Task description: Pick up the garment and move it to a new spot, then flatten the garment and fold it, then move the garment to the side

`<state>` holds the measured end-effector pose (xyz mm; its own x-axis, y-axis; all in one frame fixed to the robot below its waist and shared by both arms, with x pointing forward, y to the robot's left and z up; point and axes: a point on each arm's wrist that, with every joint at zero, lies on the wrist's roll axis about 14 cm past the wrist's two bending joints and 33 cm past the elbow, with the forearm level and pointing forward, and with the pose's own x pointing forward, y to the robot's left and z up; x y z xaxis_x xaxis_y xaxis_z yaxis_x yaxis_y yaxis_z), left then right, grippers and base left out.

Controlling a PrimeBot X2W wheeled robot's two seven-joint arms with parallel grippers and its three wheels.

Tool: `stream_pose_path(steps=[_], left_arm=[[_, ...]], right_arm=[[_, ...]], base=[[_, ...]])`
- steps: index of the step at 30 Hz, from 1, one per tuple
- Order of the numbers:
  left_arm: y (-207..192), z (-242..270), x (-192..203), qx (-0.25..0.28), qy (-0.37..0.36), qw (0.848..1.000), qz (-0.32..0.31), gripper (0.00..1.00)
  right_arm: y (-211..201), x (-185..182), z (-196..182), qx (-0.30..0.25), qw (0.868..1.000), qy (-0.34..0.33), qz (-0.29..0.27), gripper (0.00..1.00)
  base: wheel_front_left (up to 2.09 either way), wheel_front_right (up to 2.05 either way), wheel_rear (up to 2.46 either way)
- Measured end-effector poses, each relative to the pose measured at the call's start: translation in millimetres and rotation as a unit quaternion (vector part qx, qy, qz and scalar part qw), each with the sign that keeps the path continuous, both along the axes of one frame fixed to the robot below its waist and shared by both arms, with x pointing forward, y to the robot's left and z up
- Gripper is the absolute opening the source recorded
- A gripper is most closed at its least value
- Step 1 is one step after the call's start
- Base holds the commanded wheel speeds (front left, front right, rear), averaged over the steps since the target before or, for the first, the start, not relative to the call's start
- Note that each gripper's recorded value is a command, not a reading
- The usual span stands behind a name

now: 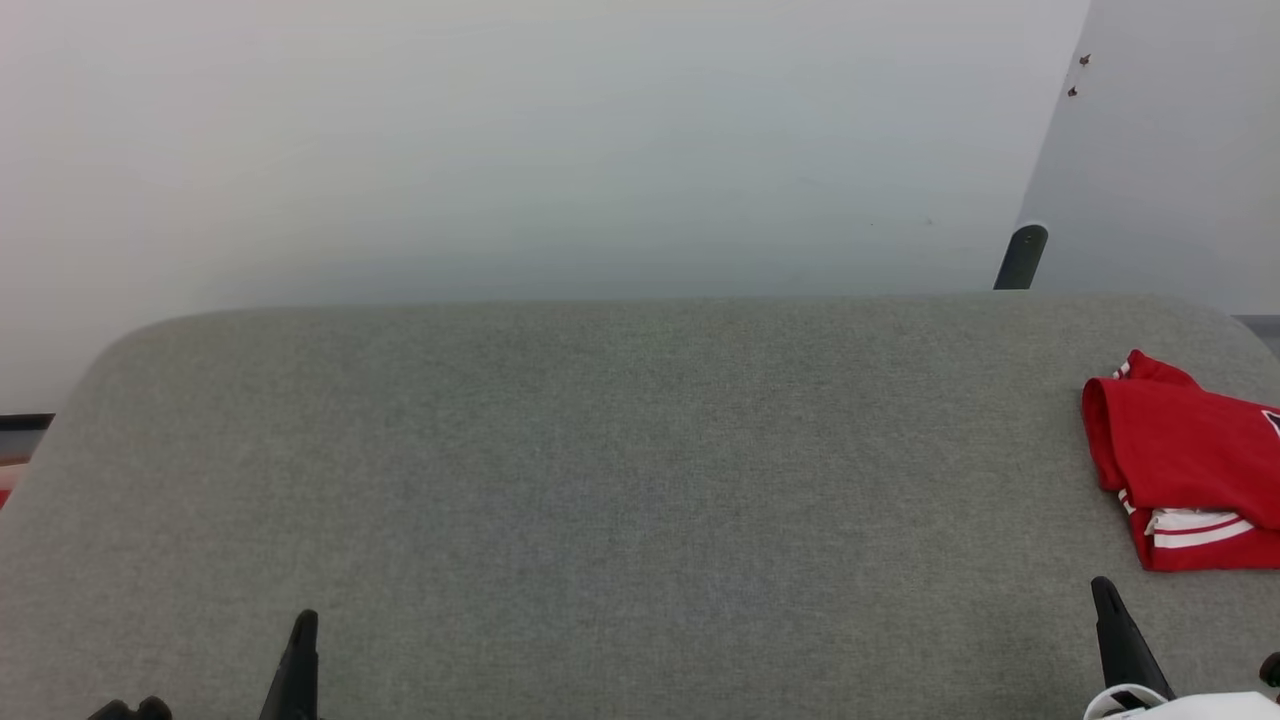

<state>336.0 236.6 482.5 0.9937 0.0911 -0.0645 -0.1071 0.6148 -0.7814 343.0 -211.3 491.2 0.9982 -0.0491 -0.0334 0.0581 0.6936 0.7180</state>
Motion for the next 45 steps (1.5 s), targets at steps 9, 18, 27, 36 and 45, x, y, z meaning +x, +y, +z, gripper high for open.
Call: stream_pose_path(steps=[9,18,27,36,45], left_arm=[[-5,2,7,-0.050,-0.004,0.999,-0.001,0.00],[-9,5,14,-0.095,-0.009,0.995,-0.003,0.00],[-14,8,21,-0.138,-0.014,0.990,-0.007,0.00],[-18,10,27,-0.177,-0.019,0.984,-0.010,0.00],[-22,13,33,-0.212,-0.024,0.977,-0.014,0.00]], right_arm=[[0,6,2,0.058,0.998,-0.001,-0.002,0.00],[1,12,3,0.110,0.994,-0.002,-0.002,0.00],[3,18,5,0.158,0.987,-0.004,0.000,0.00],[4,23,7,0.200,0.980,-0.007,0.002,0.00],[6,28,8,0.245,0.970,-0.010,0.005,0.00]], base=[[0.00,0.00,0.00],[0.00,0.00,0.00],[0.00,0.00,0.00],[0.00,0.00,0.00],[0.00,0.00,0.00]])
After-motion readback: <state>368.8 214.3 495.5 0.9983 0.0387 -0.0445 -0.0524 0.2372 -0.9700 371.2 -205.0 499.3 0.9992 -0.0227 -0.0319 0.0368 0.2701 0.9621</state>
